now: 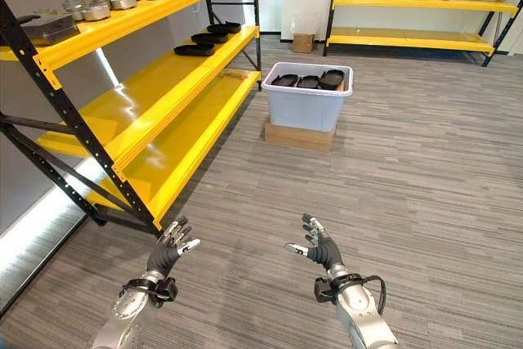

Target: Move parts from the plastic box to the shelf.

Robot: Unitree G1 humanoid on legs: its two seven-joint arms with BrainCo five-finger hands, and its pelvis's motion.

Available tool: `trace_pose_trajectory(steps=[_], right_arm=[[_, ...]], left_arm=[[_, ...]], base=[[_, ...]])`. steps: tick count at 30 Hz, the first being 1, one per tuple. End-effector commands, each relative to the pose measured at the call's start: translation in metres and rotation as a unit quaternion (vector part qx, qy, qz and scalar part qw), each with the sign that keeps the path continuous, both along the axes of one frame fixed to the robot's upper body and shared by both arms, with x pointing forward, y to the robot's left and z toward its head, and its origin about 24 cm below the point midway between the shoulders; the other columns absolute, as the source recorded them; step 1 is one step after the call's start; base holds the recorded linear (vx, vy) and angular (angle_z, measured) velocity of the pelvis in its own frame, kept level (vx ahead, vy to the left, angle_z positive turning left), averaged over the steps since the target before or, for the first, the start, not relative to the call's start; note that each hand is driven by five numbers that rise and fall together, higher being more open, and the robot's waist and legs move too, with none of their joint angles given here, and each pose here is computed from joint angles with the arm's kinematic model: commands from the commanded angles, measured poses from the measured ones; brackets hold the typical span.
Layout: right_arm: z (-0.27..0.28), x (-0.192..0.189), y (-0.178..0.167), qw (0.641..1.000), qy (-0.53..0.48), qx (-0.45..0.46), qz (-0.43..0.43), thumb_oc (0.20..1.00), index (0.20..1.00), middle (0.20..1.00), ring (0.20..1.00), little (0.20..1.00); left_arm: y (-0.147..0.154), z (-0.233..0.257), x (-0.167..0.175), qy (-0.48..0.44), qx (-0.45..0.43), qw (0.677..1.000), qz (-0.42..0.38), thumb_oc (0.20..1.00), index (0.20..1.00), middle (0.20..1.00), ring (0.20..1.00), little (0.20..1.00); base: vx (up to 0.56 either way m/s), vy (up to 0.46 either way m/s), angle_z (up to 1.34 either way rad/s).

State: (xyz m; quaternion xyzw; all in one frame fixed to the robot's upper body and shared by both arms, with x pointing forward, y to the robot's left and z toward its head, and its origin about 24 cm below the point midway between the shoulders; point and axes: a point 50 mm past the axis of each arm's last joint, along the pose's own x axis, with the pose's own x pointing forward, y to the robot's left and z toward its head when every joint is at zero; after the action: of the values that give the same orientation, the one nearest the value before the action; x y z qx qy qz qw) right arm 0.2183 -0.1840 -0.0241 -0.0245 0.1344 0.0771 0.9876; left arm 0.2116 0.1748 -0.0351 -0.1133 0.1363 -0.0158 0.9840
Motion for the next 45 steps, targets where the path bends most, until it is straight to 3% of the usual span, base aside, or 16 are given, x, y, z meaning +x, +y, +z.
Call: trace_pose_trajectory(steps=[1, 33, 45], right_arm=[[0.019, 0.011, 0.006, 0.998, -0.056, 0.031, 0.006, 1.000, 1.000, 1.000, 1.000, 1.000], [0.027, 0.018, 0.019, 0.996, -0.065, 0.055, 0.037, 1.000, 1.000, 1.000, 1.000, 1.000], [0.030, 0.021, 0.027, 0.994, -0.071, 0.070, 0.038, 1.000, 1.000, 1.000, 1.000, 1.000]], left_arm=[[0.018, 0.021, 0.009, -0.060, 0.015, 0.998, 0.011, 1.000, 1.000, 1.000, 1.000, 1.000], [0.025, 0.038, 0.014, -0.095, 0.044, 0.994, 0.008, 1.000, 1.000, 1.000, 1.000, 1.000], [0.020, 0.059, 0.026, -0.141, 0.071, 0.987, -0.008, 1.000, 1.000, 1.000, 1.000, 1.000]], base=[[0.00, 0.000, 0.00], [0.00, 0.003, -0.01], [0.03, 0.203, 0.06]])
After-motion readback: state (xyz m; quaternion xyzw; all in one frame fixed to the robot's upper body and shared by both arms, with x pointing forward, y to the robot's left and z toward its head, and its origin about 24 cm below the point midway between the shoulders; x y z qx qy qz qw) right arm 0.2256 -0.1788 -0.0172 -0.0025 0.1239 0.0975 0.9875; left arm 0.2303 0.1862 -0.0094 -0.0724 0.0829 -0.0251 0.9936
